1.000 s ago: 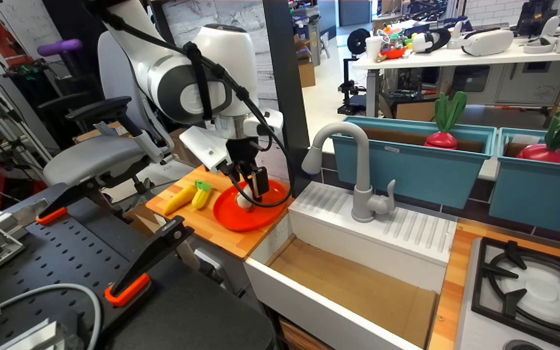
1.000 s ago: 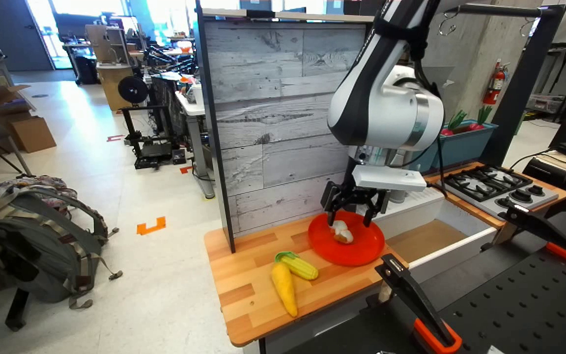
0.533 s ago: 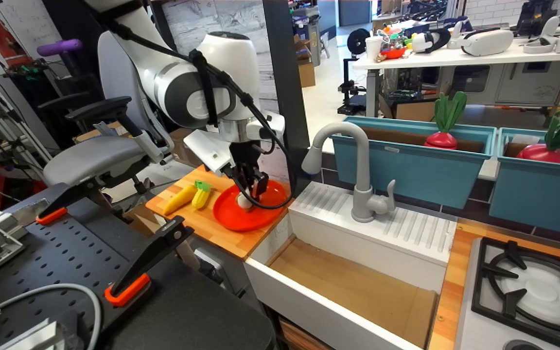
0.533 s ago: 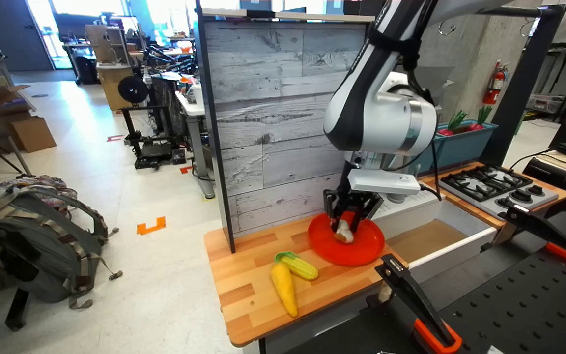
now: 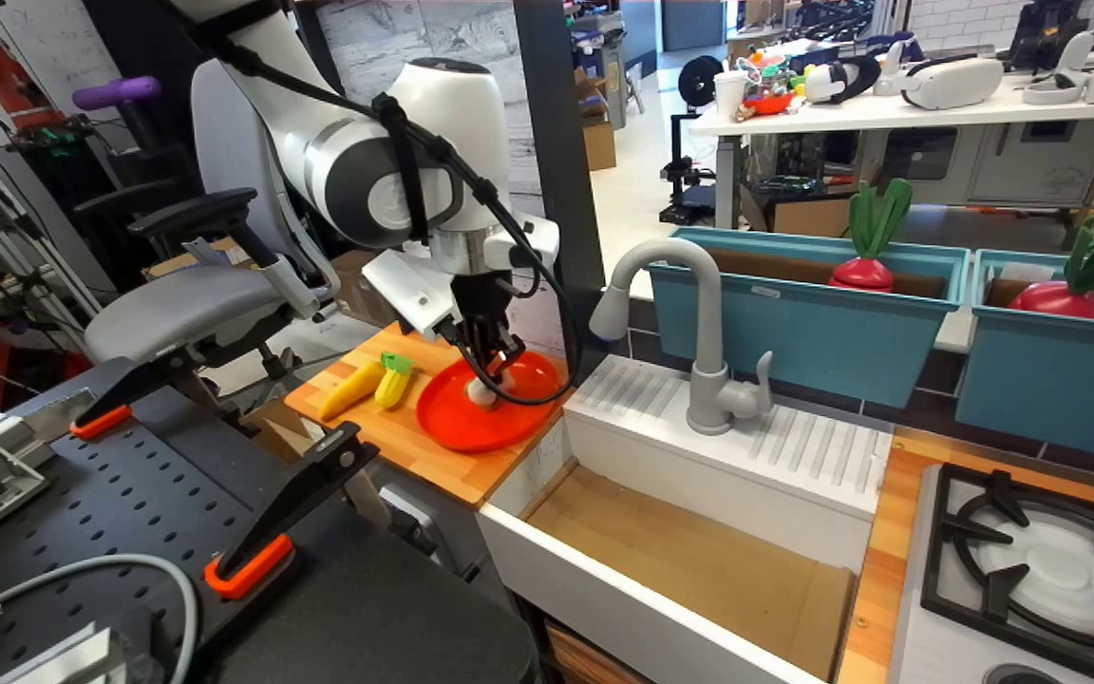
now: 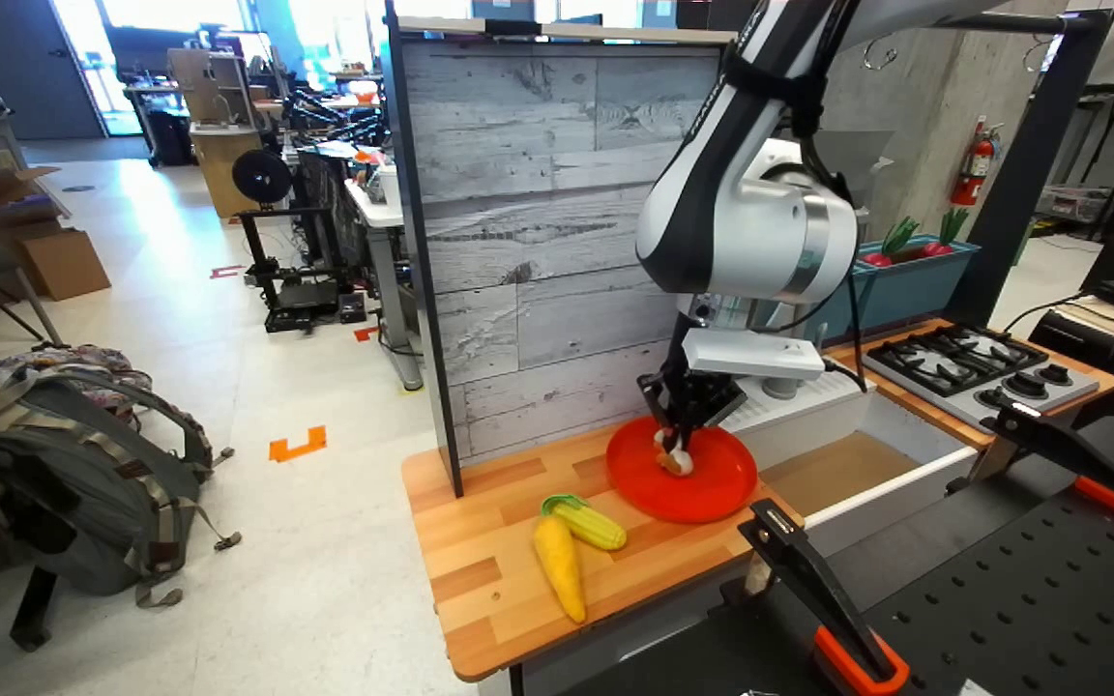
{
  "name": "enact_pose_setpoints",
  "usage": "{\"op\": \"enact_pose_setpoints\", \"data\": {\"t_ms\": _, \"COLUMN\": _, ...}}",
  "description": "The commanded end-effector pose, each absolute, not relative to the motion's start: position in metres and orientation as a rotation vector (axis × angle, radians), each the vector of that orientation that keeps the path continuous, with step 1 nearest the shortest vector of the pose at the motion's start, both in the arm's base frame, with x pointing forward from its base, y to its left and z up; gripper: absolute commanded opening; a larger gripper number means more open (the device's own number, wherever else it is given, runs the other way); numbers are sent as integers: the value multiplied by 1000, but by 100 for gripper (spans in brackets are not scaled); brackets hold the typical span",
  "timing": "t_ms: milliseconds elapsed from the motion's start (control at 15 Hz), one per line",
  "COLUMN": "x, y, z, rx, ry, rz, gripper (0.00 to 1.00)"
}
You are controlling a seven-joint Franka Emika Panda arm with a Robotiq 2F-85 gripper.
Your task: Remove the doll from the orange plate
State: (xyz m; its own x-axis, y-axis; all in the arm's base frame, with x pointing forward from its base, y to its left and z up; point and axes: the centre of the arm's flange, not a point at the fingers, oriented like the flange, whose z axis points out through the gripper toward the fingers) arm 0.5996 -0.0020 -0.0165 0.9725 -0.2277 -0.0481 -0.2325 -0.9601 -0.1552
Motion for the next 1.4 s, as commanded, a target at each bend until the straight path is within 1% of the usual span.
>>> {"op": "enact_pose_setpoints", "data": {"t_ms": 0, "x": 603, "y": -3, "z": 0, "rx": -2946, "ry": 331, "rz": 29, "gripper": 3}}
{"op": "enact_pose_setpoints", "data": {"t_ms": 267, "x": 588, "y": 11, "z": 23, "rx": -2918, "ry": 248, "rz": 21, "gripper": 3}}
{"op": "enact_pose_setpoints", "data": {"t_ms": 667, "x": 573, "y": 63, "z": 57, "rx": -2888, "ry": 40, "rz": -12, "gripper": 3}}
{"op": "enact_pose_setpoints", "data": {"t_ms": 1000, "x": 577, "y": 96, "z": 58, "rx": -2859, "ry": -51, "rz": -1, "gripper": 3}}
{"op": "enact_pose_setpoints", "data": {"t_ms": 1333, "x": 587, "y": 108, "z": 54, "rx": -2847, "ry": -94, "rz": -17, "gripper": 3}}
